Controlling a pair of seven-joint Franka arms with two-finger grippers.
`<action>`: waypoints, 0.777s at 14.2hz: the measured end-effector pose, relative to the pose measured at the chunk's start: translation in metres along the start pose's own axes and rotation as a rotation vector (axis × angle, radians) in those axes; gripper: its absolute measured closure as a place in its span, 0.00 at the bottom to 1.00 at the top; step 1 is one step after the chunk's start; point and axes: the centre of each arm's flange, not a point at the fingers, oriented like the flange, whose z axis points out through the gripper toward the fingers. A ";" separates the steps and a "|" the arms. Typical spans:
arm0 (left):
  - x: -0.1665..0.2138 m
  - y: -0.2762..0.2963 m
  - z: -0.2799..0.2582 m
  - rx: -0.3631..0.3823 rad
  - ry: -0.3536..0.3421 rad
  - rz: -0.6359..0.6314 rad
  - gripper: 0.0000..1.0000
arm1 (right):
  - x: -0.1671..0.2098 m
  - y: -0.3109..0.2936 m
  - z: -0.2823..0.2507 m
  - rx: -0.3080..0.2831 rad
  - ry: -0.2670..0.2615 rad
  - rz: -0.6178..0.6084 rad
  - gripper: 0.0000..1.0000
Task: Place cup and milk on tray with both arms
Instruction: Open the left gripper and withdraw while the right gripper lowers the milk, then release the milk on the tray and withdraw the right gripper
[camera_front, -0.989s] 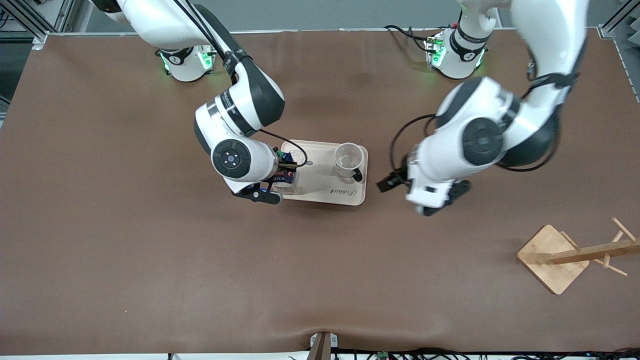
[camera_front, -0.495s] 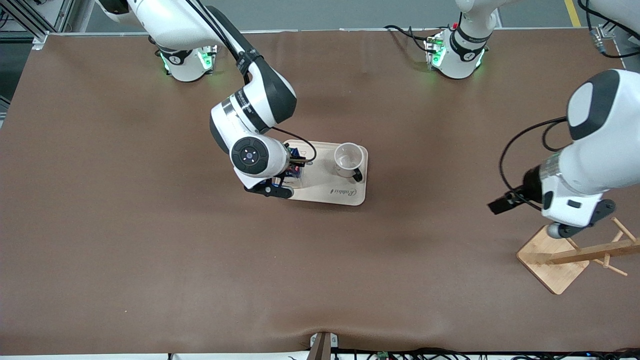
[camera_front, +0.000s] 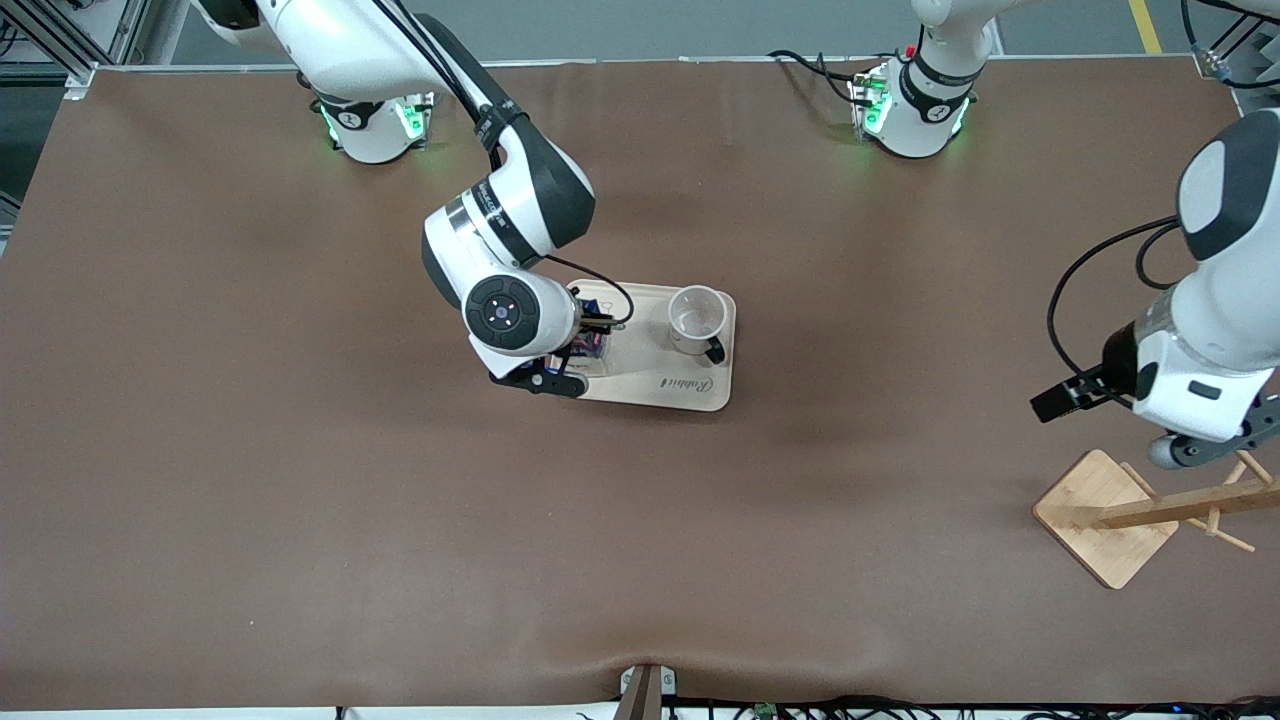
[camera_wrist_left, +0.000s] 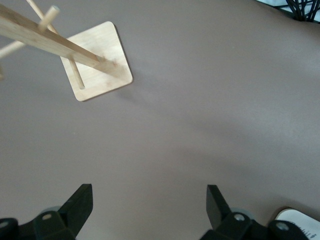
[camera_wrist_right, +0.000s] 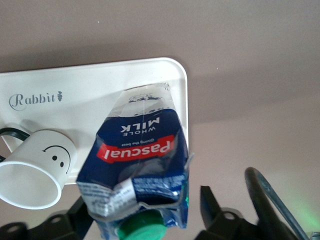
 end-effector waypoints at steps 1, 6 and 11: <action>0.001 -0.005 -0.003 0.001 0.006 0.006 0.00 | 0.002 0.001 -0.007 0.010 0.012 0.003 0.00; -0.004 -0.016 -0.031 0.006 0.052 0.043 0.00 | 0.031 0.046 -0.079 0.093 0.051 0.068 0.00; -0.011 -0.015 -0.048 0.008 0.081 0.071 0.00 | 0.049 0.112 -0.153 0.136 0.094 0.144 0.00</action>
